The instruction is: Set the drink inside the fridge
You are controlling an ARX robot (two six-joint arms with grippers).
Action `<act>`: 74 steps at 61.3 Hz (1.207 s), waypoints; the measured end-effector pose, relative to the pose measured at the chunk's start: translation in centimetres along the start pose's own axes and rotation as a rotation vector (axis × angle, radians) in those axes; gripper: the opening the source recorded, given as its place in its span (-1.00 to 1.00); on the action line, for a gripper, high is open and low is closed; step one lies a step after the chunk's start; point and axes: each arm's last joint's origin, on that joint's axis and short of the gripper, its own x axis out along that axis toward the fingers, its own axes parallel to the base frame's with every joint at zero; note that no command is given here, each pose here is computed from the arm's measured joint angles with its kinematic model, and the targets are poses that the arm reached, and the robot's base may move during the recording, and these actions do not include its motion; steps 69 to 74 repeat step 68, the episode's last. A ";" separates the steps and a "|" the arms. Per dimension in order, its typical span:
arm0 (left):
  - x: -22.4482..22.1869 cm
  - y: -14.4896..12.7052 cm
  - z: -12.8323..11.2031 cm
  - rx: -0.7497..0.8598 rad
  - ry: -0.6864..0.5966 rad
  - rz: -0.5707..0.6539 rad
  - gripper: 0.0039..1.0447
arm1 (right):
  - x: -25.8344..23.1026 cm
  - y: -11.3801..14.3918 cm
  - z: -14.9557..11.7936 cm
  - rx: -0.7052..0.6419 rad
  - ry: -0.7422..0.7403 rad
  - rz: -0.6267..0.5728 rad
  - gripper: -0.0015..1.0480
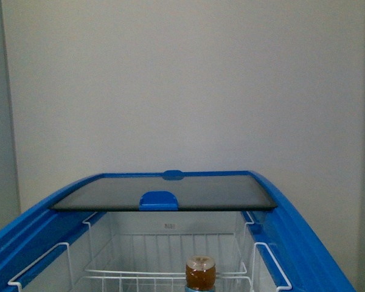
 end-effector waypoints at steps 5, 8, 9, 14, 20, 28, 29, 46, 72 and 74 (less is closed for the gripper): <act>0.0 0.0 0.0 0.000 0.000 0.000 0.85 | 0.0 0.0 0.0 0.001 0.000 0.000 -0.66; 0.0 0.0 0.0 0.000 0.000 0.000 0.85 | 0.0 0.0 0.0 0.001 -0.001 0.000 -0.43; 0.0 0.0 0.0 0.000 0.000 0.000 0.85 | 0.0 0.0 0.0 0.001 -0.001 0.000 -0.36; 0.0 0.0 0.0 0.000 0.000 0.000 0.85 | 0.0 0.0 0.0 0.001 -0.001 0.000 -0.10; 0.0 0.0 0.0 0.000 0.000 0.000 0.85 | 0.0 0.0 0.0 0.001 -0.001 0.000 0.30; 0.0 0.0 0.0 0.000 0.000 0.000 0.85 | 0.0 0.0 0.0 0.001 -0.001 0.000 0.65; 0.0 0.0 0.0 0.000 0.000 0.000 0.85 | 0.0 0.0 0.0 0.001 -0.001 0.000 0.72; 0.0 0.0 0.0 0.000 0.000 0.000 0.85 | 0.0 0.0 0.0 0.002 -0.001 0.000 0.85; 0.0 0.0 0.0 0.000 0.000 0.000 0.85 | 0.0 0.0 0.0 0.002 -0.001 0.000 0.85; 0.0 0.0 0.0 0.000 0.000 0.000 0.85 | 0.0 0.0 0.0 0.002 -0.001 0.000 0.85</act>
